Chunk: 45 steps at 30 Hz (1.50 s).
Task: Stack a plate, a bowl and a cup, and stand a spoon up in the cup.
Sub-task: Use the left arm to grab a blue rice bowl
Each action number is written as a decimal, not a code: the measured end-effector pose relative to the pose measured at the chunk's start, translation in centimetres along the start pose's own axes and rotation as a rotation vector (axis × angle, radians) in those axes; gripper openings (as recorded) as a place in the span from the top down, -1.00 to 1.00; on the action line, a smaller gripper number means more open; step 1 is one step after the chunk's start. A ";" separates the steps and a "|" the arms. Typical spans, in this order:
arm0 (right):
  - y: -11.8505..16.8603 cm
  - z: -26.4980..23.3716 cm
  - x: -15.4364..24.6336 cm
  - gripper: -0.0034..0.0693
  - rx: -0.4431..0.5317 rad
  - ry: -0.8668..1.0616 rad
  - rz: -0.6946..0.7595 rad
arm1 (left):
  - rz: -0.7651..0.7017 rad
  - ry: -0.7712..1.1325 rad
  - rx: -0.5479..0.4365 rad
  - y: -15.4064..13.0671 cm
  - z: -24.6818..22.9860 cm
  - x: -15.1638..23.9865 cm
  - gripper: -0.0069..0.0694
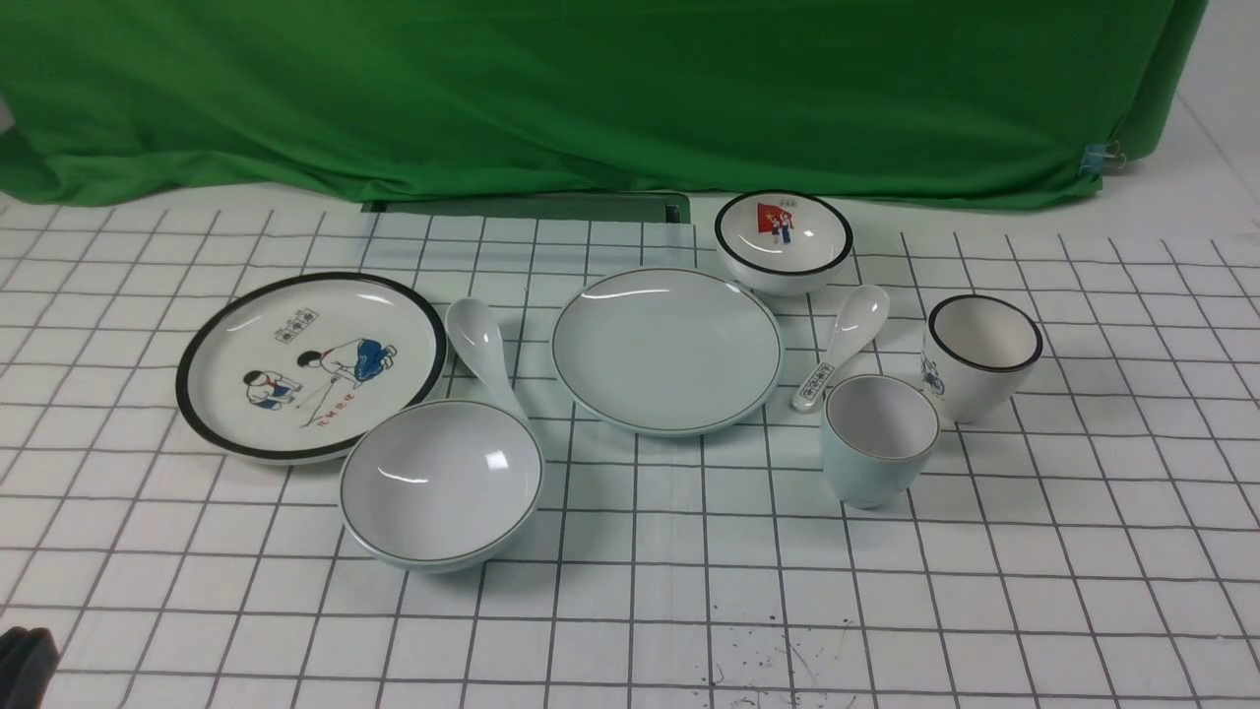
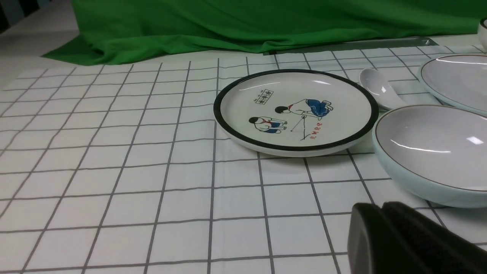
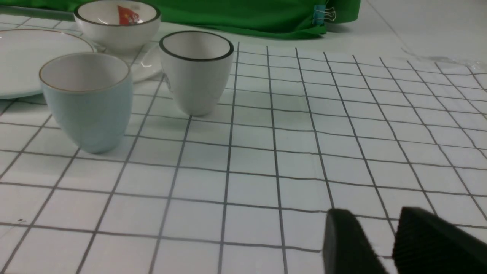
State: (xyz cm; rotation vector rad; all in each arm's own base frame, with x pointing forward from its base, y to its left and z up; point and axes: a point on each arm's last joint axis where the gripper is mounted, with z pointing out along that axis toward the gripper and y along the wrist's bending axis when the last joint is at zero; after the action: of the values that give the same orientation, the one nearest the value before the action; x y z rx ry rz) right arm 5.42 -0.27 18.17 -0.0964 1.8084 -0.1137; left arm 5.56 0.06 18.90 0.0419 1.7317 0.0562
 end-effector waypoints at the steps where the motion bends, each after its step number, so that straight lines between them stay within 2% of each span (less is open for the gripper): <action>1: 0.0 0.0 0.0 0.25 0.000 0.000 -0.001 | 0.000 0.000 0.000 0.0 0.0 0.0 0.90; 7: 0.0 0.0 -0.7 0.25 0.002 -0.074 -0.001 | 0.001 -0.063 -0.005 0.0 0.0 -0.6 0.90; 14: -0.1 -1.2 -4.5 0.25 0.012 -0.514 -0.004 | 0.052 -0.492 -0.039 0.2 -1.1 -4.3 0.90; 15: -0.1 -1.2 -4.5 0.25 0.012 -0.514 -0.004 | 0.052 -0.506 -0.040 0.2 -1.1 -4.4 0.90; 16: -0.1 -1.7 -5.2 0.24 0.012 -0.613 0.001 | 0.068 -0.594 -0.044 0.2 -1.6 -5.1 0.90; 19: -0.1 -2.5 -6.3 0.24 -0.021 -0.764 0.089 | 0.080 -0.738 -0.044 0.1 -2.4 -6.1 0.90; 22: -0.1 -3.1 -6.9 0.24 -0.080 -0.851 0.221 | -0.009 -0.852 0.000 0.0 -3.1 -6.8 0.90; 26: -0.1 -3.1 -6.9 0.26 -0.108 -0.854 0.267 | -0.094 -0.941 0.046 0.0 -3.8 -7.5 0.90; 27: -0.2 -3.1 -7.3 0.34 -0.103 -0.833 0.263 | -0.121 -0.946 0.059 0.1 -4.1 -8.5 0.90; 29: -0.4 -3.3 -8.5 0.50 -0.091 -0.816 0.249 | -0.139 -0.925 0.063 0.2 -4.5 -10.1 0.90; 31: -0.8 -3.4 -11.0 0.76 -0.058 -0.762 0.196 | -0.155 -0.796 0.047 0.6 -4.4 -14.2 0.90; 32: -0.8 -3.5 -11.2 0.79 -0.058 -0.763 0.196 | -0.155 -0.793 0.046 0.7 -4.6 -14.4 0.90; 36: -1.3 -1.8 -14.3 0.87 -0.026 -0.610 0.135 | -0.172 -0.558 0.027 1.0 -0.9 -18.1 0.90; 39: -1.3 0.6 -14.7 0.87 -0.025 -0.469 0.122 | -0.266 -0.395 0.037 1.1 3.4 -18.3 0.90; 40: -1.3 2.1 -14.3 0.87 -0.026 -0.365 0.121 | -0.303 -0.295 0.033 1.1 5.6 -17.7 0.90; 42: -1.2 3.1 -13.8 0.87 -0.028 -0.252 0.121 | -0.327 -0.198 0.023 1.1 7.0 -17.1 0.90; 45: -0.6 5.8 -11.8 0.87 -0.059 0.168 0.077 | -0.315 0.184 -0.001 0.5 11.0 -14.8 0.90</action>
State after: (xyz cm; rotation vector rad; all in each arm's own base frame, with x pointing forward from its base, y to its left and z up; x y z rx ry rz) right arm 13.82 0.47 28.26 -0.0601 1.9809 -0.0134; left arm 18.83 -0.17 31.74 -0.2437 1.9025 -0.1764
